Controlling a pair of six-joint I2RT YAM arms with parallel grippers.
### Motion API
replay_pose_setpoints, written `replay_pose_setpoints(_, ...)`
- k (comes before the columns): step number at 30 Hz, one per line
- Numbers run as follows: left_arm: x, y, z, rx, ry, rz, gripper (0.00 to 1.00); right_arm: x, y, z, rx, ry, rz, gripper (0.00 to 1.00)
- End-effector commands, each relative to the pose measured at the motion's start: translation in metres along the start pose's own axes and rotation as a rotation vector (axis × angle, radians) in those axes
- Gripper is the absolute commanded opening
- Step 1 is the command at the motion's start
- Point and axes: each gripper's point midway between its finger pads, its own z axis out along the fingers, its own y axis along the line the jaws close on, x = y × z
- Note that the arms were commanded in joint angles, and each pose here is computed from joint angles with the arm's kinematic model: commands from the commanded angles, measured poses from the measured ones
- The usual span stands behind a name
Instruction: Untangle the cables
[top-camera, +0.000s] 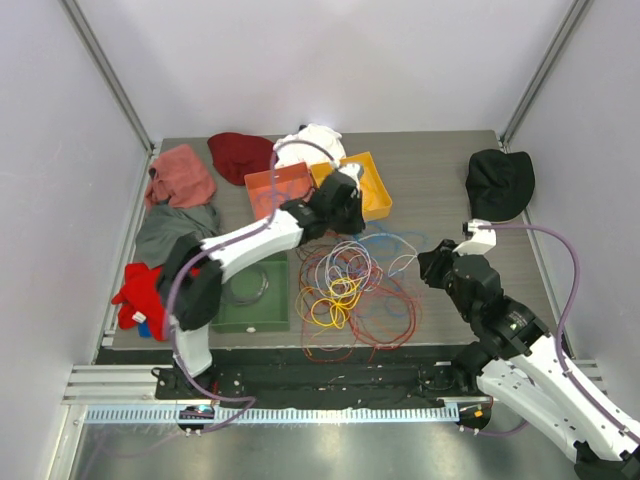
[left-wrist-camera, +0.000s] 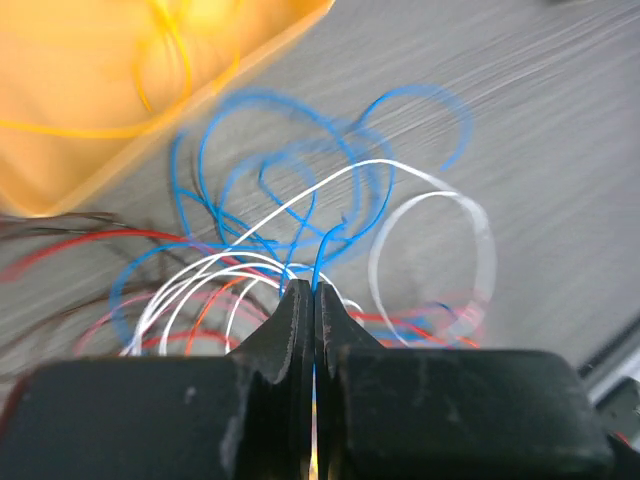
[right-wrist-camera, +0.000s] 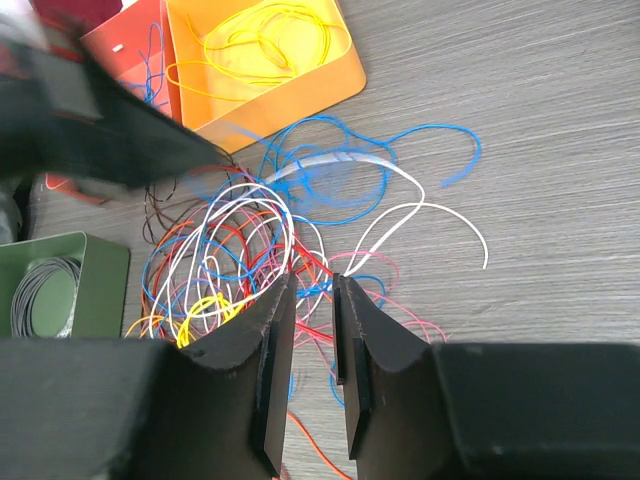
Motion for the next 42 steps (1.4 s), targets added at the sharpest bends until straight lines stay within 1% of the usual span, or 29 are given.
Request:
replay_pose_setpoints(1,-0.088,-0.024,-0.131,0.002,-0.286,0.107,0.00,-0.013,0.006,-0.005,-0.028,-0.043,0.028,0.29)
replay_pose_setpoints(2,-0.104,-0.027,-0.169,0.005,-0.357,0.112,0.00,-0.013,0.007,-0.005,-0.033,-0.045,0.031,0.29)
replay_pose_setpoints(4,-0.115,-0.016,-0.207,-0.053,-0.420,0.139,0.00,-0.012,0.009,-0.005,-0.043,-0.044,0.030,0.29)
replay_pose_setpoints(5,-0.125,-0.017,-0.241,-0.051,-0.485,0.137,0.00,-0.012,0.009,-0.005,-0.045,-0.044,0.030,0.29)
replay_pose_setpoints(8,-0.141,-0.015,-0.291,-0.070,-0.568,0.160,0.00,-0.011,0.012,-0.004,-0.060,-0.040,0.032,0.29)
replay_pose_setpoints(9,-0.155,-0.022,-0.320,-0.050,-0.628,0.157,0.00,-0.013,0.015,-0.004,-0.072,-0.043,0.039,0.29)
replay_pose_setpoints(11,-0.161,-0.024,-0.345,-0.053,-0.651,0.187,0.00,-0.013,0.019,-0.004,-0.089,-0.042,0.047,0.29)
replay_pose_setpoints(12,-0.174,-0.031,-0.368,-0.034,-0.696,0.187,0.00,-0.012,0.020,-0.003,-0.097,-0.042,0.051,0.29)
replay_pose_setpoints(14,-0.180,-0.034,-0.384,-0.041,-0.704,0.208,0.00,-0.011,0.025,-0.003,-0.116,-0.034,0.061,0.29)
replay_pose_setpoints(15,-0.192,-0.039,-0.403,-0.033,-0.748,0.203,0.00,-0.010,0.025,-0.002,-0.118,-0.033,0.065,0.29)
replay_pose_setpoints(17,-0.202,-0.039,-0.418,-0.060,-0.778,0.214,0.00,-0.010,0.028,-0.002,-0.130,-0.032,0.073,0.28)
replay_pose_setpoints(18,-0.213,-0.044,-0.435,-0.050,-0.823,0.212,0.00,-0.011,0.028,-0.003,-0.133,-0.033,0.075,0.28)
replay_pose_setpoints(20,-0.224,-0.048,-0.448,-0.052,-0.860,0.224,0.00,-0.013,0.030,-0.004,-0.140,-0.039,0.076,0.28)
replay_pose_setpoints(21,-0.234,-0.055,-0.472,-0.026,-0.916,0.217,0.00,-0.014,0.030,-0.004,-0.141,-0.042,0.075,0.28)
replay_pose_setpoints(22,-0.240,-0.059,-0.468,-0.022,-0.917,0.220,0.00,-0.015,0.030,-0.004,-0.142,-0.041,0.074,0.29)
replay_pose_setpoints(23,-0.245,-0.065,-0.474,-0.004,-0.933,0.221,0.00,-0.015,0.031,-0.004,-0.143,-0.041,0.070,0.28)
replay_pose_setpoints(24,-0.251,-0.075,-0.491,0.047,-0.969,0.222,0.00,-0.015,0.031,-0.004,-0.145,-0.038,0.067,0.29)
replay_pose_setpoints(25,-0.255,-0.080,-0.489,0.063,-0.976,0.226,0.00,-0.014,0.032,-0.004,-0.147,-0.033,0.065,0.28)
replay_pose_setpoints(28,-0.263,-0.100,-0.508,0.173,-1.040,0.215,0.00,-0.011,0.035,-0.001,-0.156,-0.019,0.058,0.30)
replay_pose_setpoints(29,-0.263,-0.105,-0.507,0.198,-1.042,0.219,0.00,-0.009,0.037,0.000,-0.168,-0.010,0.055,0.34)
replay_pose_setpoints(30,-0.263,-0.110,-0.508,0.232,-1.045,0.199,0.00,-0.008,0.042,0.002,-0.187,-0.009,0.049,0.37)
replay_pose_setpoints(31,-0.264,-0.120,-0.511,0.290,-1.057,0.208,0.00,-0.005,0.049,0.002,-0.221,0.011,0.048,0.42)
replay_pose_setpoints(34,-0.257,-0.136,-0.493,0.378,-0.997,0.212,0.00,-0.005,0.072,0.004,-0.320,0.032,0.046,0.51)
replay_pose_setpoints(35,-0.254,-0.138,-0.481,0.387,-0.967,0.211,0.00,-0.014,0.081,0.004,-0.353,0.008,0.056,0.53)
replay_pose_setpoints(38,-0.247,-0.140,-0.464,0.403,-0.918,0.192,0.00,-0.017,0.101,0.010,-0.418,0.022,0.058,0.56)
replay_pose_setpoints(40,-0.244,-0.141,-0.461,0.417,-0.902,0.181,0.00,-0.020,0.111,0.016,-0.439,0.023,0.055,0.56)
replay_pose_setpoints(42,-0.239,-0.141,-0.455,0.426,-0.879,0.180,0.00,-0.034,0.116,0.020,-0.441,-0.030,0.051,0.56)
